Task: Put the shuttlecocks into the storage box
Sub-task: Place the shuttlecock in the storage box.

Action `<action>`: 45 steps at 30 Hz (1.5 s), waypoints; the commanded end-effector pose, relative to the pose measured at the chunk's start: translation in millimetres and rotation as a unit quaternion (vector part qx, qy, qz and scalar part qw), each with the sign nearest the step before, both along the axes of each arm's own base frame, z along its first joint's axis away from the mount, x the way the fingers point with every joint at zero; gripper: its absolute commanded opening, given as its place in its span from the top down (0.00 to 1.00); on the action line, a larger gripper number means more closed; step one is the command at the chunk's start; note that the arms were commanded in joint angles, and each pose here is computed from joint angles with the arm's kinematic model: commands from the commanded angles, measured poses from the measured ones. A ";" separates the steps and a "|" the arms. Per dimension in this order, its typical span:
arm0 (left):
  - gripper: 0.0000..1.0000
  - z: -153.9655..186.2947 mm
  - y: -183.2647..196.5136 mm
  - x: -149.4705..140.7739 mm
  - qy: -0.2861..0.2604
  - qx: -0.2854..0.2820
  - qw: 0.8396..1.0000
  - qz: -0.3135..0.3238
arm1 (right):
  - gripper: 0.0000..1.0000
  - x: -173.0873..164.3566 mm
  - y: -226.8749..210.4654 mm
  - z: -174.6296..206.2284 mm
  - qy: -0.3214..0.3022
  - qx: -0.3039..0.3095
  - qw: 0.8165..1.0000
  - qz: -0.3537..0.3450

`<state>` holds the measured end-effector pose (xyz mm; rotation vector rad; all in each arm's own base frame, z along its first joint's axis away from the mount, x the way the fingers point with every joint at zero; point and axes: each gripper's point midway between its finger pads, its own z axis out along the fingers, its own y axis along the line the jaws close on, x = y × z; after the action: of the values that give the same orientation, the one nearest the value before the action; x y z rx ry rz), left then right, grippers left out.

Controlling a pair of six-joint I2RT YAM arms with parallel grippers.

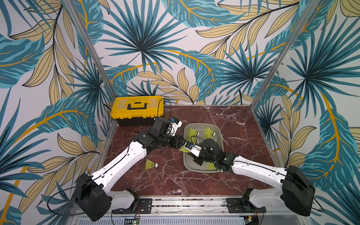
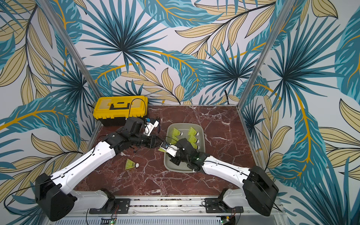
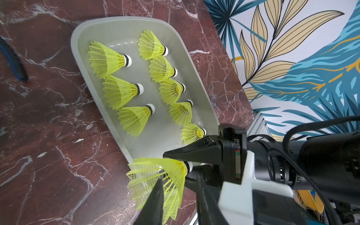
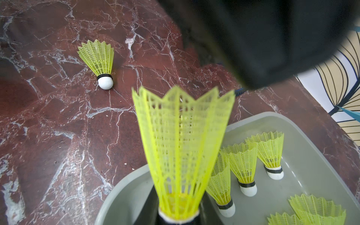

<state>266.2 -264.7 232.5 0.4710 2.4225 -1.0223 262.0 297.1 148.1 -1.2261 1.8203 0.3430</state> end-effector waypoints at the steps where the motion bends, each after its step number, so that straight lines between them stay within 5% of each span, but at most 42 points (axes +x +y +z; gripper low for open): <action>1: 0.69 3.9 0.1 -5.7 0.005 0.006 1.000 -0.027 | 0.79 -1.9 2.3 7.7 0.005 0.006 1.000 0.008; 8: 0.70 -1.4 -5.0 -8.8 0.021 -0.001 0.999 -0.043 | 0.79 -2.1 3.9 7.3 0.010 0.005 1.000 0.010; 16: 1.00 -2.1 -5.9 -7.4 0.025 -0.001 0.999 -0.042 | 0.79 -0.3 3.0 6.9 0.009 0.003 1.000 0.006; 20: 1.00 1.0 -8.7 -5.7 0.030 -0.013 0.999 -0.037 | 0.74 1.7 0.9 7.2 0.006 0.002 1.000 -0.003; 25: 1.00 8.9 -17.3 5.9 0.034 -0.057 0.998 -0.005 | 0.47 7.2 -9.5 10.4 -0.011 0.007 0.999 -0.037; 29: 1.00 11.5 -21.9 20.4 0.036 -0.096 0.994 0.037 | 0.37 10.6 -28.1 14.9 -0.036 0.017 0.996 -0.081; 36: 1.00 5.4 -26.8 39.3 0.046 -0.146 0.983 0.100 | 0.31 7.4 -69.8 29.8 -0.075 0.041 0.983 -0.161; 45: 1.00 -19.0 -50.5 31.6 0.075 -0.138 0.983 0.098 | 0.29 -3.9 -112.8 50.7 -0.109 0.077 0.964 -0.230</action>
<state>298.8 -308.0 225.4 0.0867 2.3421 -1.3079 257.6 200.8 204.0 -0.7506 1.7546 0.1286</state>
